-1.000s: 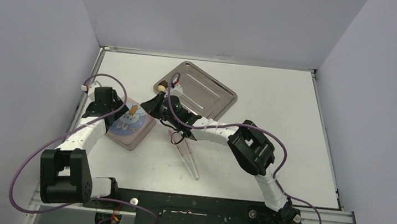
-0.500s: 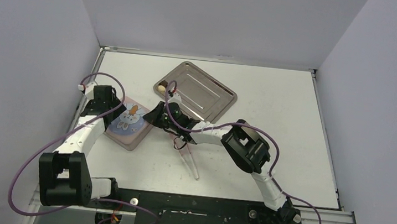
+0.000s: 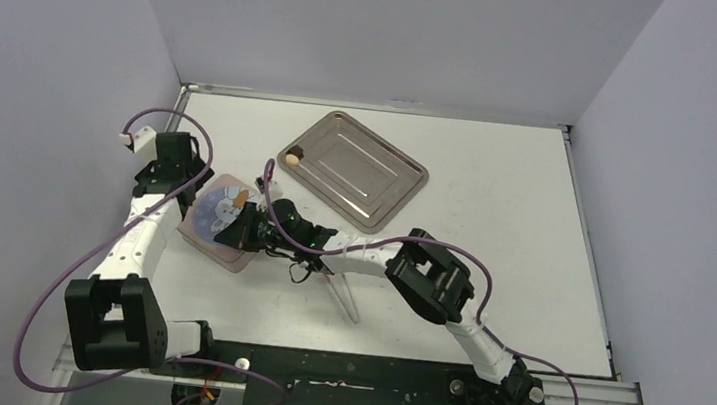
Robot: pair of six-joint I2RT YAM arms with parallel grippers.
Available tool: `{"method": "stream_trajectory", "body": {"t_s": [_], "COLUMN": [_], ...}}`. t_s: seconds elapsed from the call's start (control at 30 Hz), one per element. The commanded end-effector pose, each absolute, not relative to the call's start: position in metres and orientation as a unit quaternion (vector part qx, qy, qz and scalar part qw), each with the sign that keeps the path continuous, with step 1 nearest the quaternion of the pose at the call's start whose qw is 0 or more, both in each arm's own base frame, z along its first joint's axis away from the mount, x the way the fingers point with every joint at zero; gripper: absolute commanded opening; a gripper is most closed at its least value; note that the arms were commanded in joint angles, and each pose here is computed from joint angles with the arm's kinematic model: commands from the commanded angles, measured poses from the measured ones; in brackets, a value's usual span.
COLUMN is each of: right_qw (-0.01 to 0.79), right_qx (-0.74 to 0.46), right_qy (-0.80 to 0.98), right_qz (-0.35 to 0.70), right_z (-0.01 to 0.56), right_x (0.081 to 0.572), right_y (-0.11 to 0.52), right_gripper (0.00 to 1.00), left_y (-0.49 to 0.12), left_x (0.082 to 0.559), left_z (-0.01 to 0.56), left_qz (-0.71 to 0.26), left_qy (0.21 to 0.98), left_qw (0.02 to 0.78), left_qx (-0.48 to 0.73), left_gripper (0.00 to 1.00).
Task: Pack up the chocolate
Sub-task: Adjust the packing box at the center of the board.
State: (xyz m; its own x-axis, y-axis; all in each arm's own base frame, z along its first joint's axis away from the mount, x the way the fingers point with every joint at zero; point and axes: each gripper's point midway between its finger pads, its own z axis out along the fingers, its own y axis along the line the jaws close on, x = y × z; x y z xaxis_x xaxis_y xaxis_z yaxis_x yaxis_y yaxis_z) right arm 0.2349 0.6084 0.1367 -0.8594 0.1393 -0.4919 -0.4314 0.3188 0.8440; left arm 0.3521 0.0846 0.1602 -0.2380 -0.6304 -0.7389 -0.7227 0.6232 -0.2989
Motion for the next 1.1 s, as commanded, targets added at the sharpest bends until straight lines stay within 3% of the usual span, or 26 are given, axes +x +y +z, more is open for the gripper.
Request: {"method": "stream_trajectory", "body": {"t_s": [0.0,0.17,0.37,0.57,0.8,1.07], "right_qw": [0.209,0.207,0.23,0.268,0.334,0.305], "right_qx": [-0.088,-0.076,-0.081,-0.098,-0.081,-0.056], "right_qy": [0.816,0.843,0.828,0.799,0.787,0.81], "right_qz": [0.532,0.49,0.504,0.53,0.512,0.497], "right_z": [0.071,0.048,0.073,0.126,0.157,0.113], "right_x": [0.232,0.236,0.241,0.252,0.298,0.329], "right_y": [0.594,0.571,0.569,0.563,0.535,0.531], "right_gripper": [0.0,0.0,0.0,0.0,0.0,0.0], "left_y": [0.084,0.077,0.083,0.088,0.054,0.038], "left_x": [0.34,0.334,0.336,0.345,0.391,0.426], "left_z": [0.117,0.089,0.109,0.152,0.18,0.116], "left_qz": [0.06,0.053,0.059,0.058,-0.069,-0.104], "left_qy": [0.8,0.814,0.804,0.791,0.768,0.811], "left_qw": [0.4,0.368,0.389,0.441,0.538,0.468], "left_qx": [-0.444,-0.447,-0.445,-0.42,-0.342,-0.335], "left_gripper": [0.64,0.64,0.64,0.64,0.59,0.58]}}
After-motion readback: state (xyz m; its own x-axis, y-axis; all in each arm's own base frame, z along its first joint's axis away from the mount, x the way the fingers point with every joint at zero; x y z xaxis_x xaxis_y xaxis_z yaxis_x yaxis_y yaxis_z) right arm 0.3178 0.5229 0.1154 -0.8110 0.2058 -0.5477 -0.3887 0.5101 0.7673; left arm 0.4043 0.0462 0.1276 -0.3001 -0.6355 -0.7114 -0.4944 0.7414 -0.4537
